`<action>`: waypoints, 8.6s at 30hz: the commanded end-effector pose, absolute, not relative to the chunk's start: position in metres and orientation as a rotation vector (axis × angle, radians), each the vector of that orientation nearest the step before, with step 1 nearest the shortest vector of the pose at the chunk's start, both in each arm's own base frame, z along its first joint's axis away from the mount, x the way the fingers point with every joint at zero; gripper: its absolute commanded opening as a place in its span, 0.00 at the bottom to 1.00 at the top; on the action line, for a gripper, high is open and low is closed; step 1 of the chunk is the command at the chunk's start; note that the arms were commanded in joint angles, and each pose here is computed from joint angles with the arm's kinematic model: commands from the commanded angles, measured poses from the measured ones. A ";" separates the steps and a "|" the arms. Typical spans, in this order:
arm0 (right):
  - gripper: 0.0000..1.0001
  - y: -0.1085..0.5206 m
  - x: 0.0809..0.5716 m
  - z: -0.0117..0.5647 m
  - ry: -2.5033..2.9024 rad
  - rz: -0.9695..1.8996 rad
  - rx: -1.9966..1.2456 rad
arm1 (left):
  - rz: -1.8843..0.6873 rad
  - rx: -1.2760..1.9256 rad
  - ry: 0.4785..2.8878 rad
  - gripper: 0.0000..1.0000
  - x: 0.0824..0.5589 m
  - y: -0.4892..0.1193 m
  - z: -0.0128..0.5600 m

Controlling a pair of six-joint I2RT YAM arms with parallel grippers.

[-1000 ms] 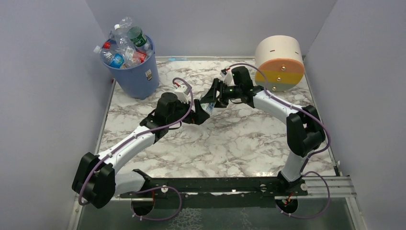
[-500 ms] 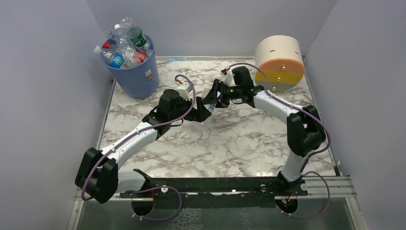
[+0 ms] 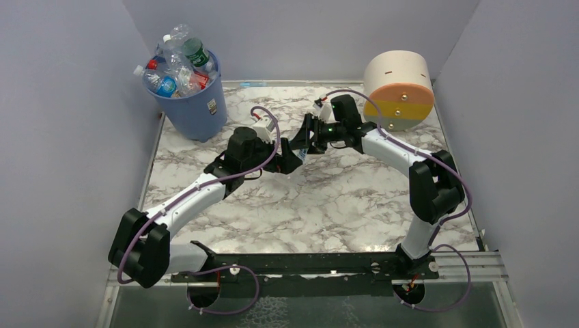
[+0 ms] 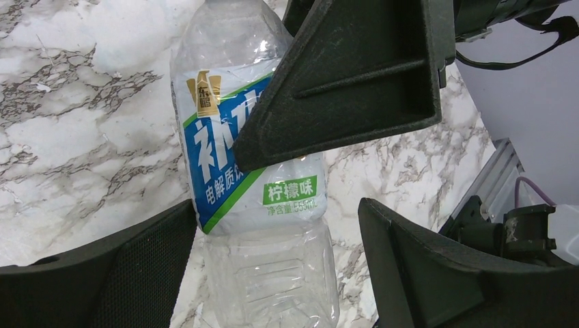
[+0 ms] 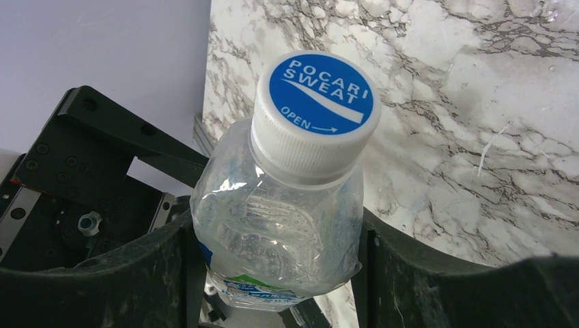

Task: Put the plastic bottles in the bin
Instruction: Pick up the plastic bottle at the center of the board, then place the plastic bottle in the trash bin.

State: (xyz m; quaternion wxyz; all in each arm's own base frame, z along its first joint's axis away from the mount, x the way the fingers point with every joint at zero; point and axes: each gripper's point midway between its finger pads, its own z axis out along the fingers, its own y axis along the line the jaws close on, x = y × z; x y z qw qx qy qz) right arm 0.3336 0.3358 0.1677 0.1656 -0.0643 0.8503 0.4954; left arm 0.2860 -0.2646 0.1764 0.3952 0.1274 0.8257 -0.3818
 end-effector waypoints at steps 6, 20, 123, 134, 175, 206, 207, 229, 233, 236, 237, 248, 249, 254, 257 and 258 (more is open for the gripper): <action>0.54 0.344 0.322 0.192 2.358 1.465 -0.290 | -1.021 0.362 2.021 0.91 0.290 -0.275 0.195; 0.54 0.346 0.318 0.194 2.357 1.473 -0.306 | -1.016 0.354 2.032 0.74 0.292 -0.275 0.191; 1.00 0.280 0.321 0.269 2.234 1.209 -0.143 | -0.698 0.218 1.813 0.63 0.287 -0.197 0.359; 0.99 0.280 0.314 0.253 2.265 1.228 -0.149 | -0.494 0.125 1.639 0.64 0.292 -0.153 0.446; 1.00 0.281 0.302 0.221 2.320 1.317 -0.165 | -0.365 -0.273 1.558 0.63 0.442 0.112 0.456; 1.00 0.287 0.304 0.198 2.358 1.363 -0.164 | -0.395 -0.212 1.563 0.61 0.498 0.111 0.411; 1.00 0.287 0.304 0.197 2.359 1.364 -0.165 | -0.393 -0.211 1.564 0.61 0.499 0.109 0.411; 0.99 0.288 0.300 0.190 2.370 1.388 -0.157 | -0.248 -0.223 1.668 0.61 0.534 0.090 0.370; 1.00 0.288 0.297 0.188 2.372 1.403 -0.160 | -0.246 -0.222 1.663 0.61 0.535 0.090 0.366; 1.00 0.288 0.296 0.189 2.369 1.407 -0.165 | -0.249 -0.222 1.665 0.61 0.533 0.089 0.360; 0.99 0.288 0.296 0.189 2.368 1.408 -0.165 | -0.250 -0.224 1.667 0.61 0.533 0.089 0.357; 1.00 0.288 0.294 0.190 2.365 1.418 -0.167 | -0.271 -0.227 1.659 0.61 0.514 0.081 0.336; 0.99 0.288 0.293 0.190 2.364 1.420 -0.167 | -0.277 -0.226 1.657 0.61 0.512 0.080 0.334; 1.00 0.289 0.291 0.192 2.359 1.437 -0.169 | -0.302 -0.218 1.623 0.62 0.503 0.073 0.327; 0.99 0.288 0.291 0.194 2.354 1.436 -0.168 | -0.315 -0.223 1.642 0.63 0.501 0.071 0.316; 1.00 0.288 0.290 0.194 2.354 1.438 -0.169 | -0.321 -0.226 1.646 0.64 0.501 0.071 0.313</action>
